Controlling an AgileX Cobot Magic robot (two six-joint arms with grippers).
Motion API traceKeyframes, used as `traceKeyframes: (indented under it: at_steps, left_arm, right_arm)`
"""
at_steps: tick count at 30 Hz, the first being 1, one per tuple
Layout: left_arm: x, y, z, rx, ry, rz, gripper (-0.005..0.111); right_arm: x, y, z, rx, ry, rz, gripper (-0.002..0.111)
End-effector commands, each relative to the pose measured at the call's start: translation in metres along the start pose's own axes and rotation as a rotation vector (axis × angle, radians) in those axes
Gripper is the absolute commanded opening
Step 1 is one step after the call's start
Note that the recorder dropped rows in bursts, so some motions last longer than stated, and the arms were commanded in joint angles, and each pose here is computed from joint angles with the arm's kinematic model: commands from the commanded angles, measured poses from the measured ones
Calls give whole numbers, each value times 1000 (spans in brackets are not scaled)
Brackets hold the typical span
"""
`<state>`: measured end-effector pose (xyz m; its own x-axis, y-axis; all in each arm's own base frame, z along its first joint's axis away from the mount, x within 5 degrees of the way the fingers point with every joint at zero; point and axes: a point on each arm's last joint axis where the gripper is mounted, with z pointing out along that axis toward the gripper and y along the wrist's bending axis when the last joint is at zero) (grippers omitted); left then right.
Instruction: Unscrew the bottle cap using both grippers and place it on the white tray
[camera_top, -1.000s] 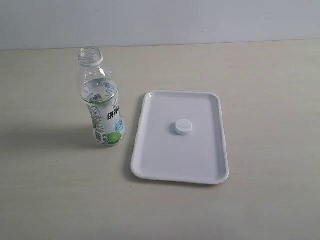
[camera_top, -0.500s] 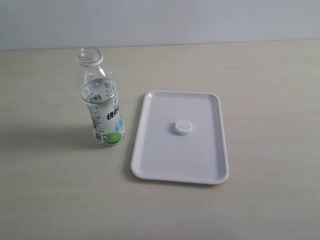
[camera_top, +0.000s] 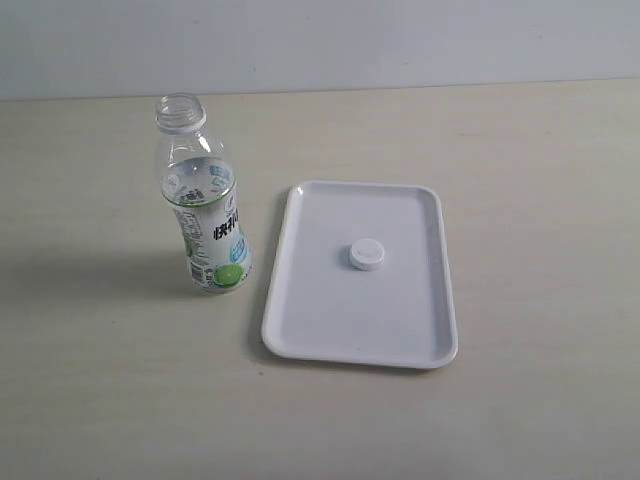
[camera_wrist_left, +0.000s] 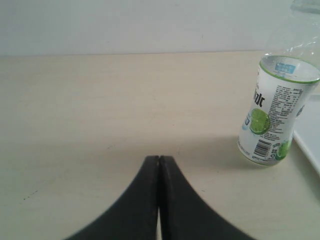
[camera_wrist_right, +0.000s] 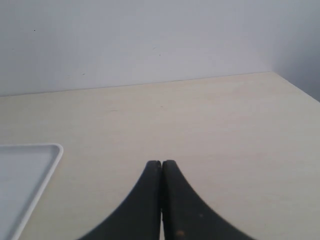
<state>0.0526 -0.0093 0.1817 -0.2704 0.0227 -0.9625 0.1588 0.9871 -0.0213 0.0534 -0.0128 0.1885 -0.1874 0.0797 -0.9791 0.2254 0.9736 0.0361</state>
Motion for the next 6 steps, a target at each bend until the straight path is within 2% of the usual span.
traceKeyframes:
  at_steps: [1, 6]
  left_arm:
    - [0, 0, 0, 1, -10, -6, 0]
    - [0, 0, 0, 1, -10, -6, 0]
  right_arm:
    - [1, 0, 0, 7, -4, 3, 0]
    - [1, 0, 0, 7, -4, 5, 0]
